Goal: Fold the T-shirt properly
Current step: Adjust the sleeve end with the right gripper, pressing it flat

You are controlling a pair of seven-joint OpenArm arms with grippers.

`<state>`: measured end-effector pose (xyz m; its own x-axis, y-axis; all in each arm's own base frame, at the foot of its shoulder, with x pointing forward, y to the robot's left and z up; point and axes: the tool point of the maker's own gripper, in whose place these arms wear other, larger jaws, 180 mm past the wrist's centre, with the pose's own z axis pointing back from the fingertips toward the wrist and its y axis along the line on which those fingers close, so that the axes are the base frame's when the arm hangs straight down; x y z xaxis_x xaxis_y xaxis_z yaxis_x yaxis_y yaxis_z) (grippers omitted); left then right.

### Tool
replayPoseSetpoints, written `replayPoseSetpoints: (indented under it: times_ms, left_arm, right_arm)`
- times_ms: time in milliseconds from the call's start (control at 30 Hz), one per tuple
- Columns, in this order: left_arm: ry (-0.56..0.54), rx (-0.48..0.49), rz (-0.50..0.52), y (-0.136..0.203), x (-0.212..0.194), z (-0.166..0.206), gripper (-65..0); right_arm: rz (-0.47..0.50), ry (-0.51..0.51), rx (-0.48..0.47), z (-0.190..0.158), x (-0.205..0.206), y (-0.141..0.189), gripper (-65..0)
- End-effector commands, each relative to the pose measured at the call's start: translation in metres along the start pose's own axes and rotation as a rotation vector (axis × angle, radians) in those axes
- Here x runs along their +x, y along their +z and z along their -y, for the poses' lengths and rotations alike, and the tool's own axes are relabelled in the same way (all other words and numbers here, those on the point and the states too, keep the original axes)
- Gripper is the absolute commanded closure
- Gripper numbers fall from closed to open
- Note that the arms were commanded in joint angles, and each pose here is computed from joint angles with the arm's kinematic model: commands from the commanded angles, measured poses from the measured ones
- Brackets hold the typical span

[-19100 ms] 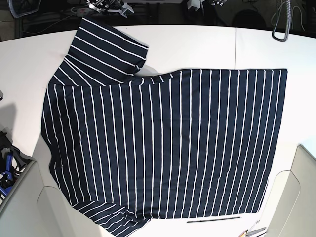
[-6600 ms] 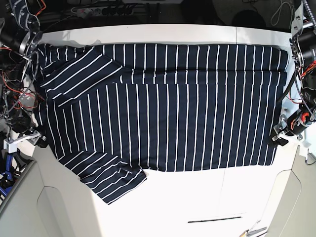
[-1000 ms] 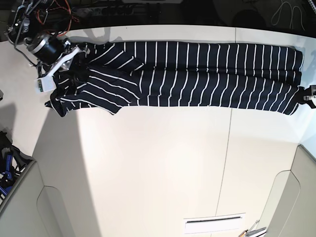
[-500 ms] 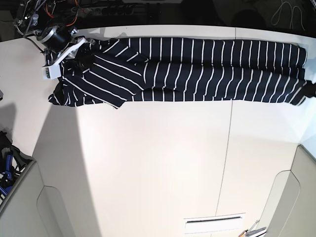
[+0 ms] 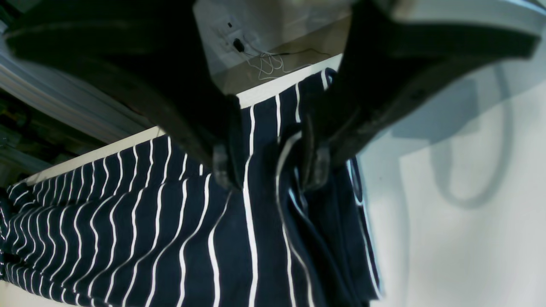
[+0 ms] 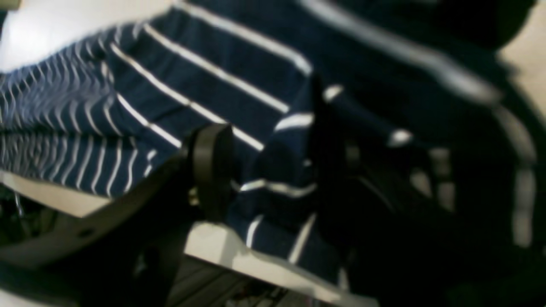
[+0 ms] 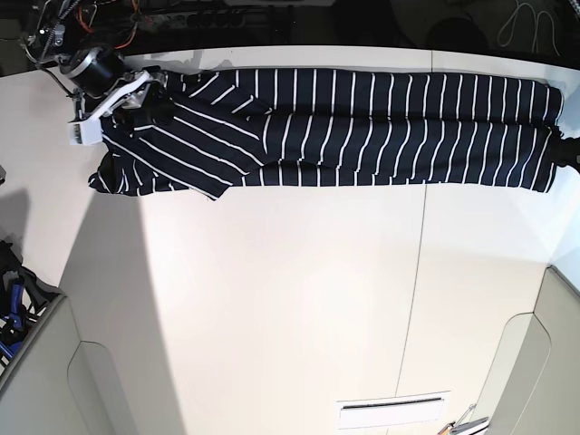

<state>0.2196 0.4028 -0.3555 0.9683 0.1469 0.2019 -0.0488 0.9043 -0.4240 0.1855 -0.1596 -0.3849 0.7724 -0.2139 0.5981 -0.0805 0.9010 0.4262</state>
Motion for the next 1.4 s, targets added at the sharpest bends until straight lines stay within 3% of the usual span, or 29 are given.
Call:
replayPoseSetpoints:
  times_ms: [0,133,300,367,433,467,567,833,1067,1167,1300,1367]
  left_arm:
    - [-0.027,0.027,0.036,0.019,0.014,-0.003,-24.3]
    - [-0.037,0.095,0.037,0.029,0.016,-0.016,-24.3]
    - [-0.03,0.134,0.128,0.046,0.032,-0.024,-24.4]
    - [-0.028,0.143,0.141,0.049,0.034,-0.026,-28.4]
    - [-0.03,0.165,0.165,0.05,0.036,-0.031,-35.1]
    - [-0.034,0.185,0.182,0.05,0.037,-0.035,-37.5]
    - [-0.034,0.215,0.189,0.042,0.031,-0.043,-40.7]
    - [0.001,0.156,0.162,0.015,0.011,-0.036,-40.7]
    - [0.001,0.157,0.17,0.015,0.012,-0.037,-40.7]
    - [0.012,0.151,0.227,0.026,0.022,-0.037,-40.7]
    - [0.072,-0.001,0.374,0.053,0.045,-0.016,-40.7]
    - [0.081,-0.034,0.385,0.06,0.045,-0.011,-40.7]
  right_arm:
    - [0.061,0.009,0.006,-0.001,0.017,0.009,-31.9]
    - [0.136,-0.009,0.004,0.003,0.038,0.034,-31.9]
    - [0.253,0.072,-0.026,-0.004,0.073,0.064,-30.2]
    - [0.281,0.095,-0.007,-0.015,0.081,0.067,-19.9]
    - [0.302,0.097,0.026,-0.024,0.085,0.063,-2.1]
    - [0.298,0.098,0.041,-0.028,0.085,0.058,0.0]
    - [0.243,0.105,0.08,-0.037,0.078,0.033,0.0]
    - [0.047,0.043,0.108,-0.023,0.024,-0.033,0.0]
    - [-0.038,0.001,0.079,0.005,-0.002,-0.04,0.0]
    - [-0.044,0.0,0.074,0.008,-0.003,-0.04,0.0]
    - [-0.045,0.004,0.072,0.009,-0.003,-0.039,0.0]
    - [-0.043,0.003,0.074,0.009,-0.003,-0.039,0.0]
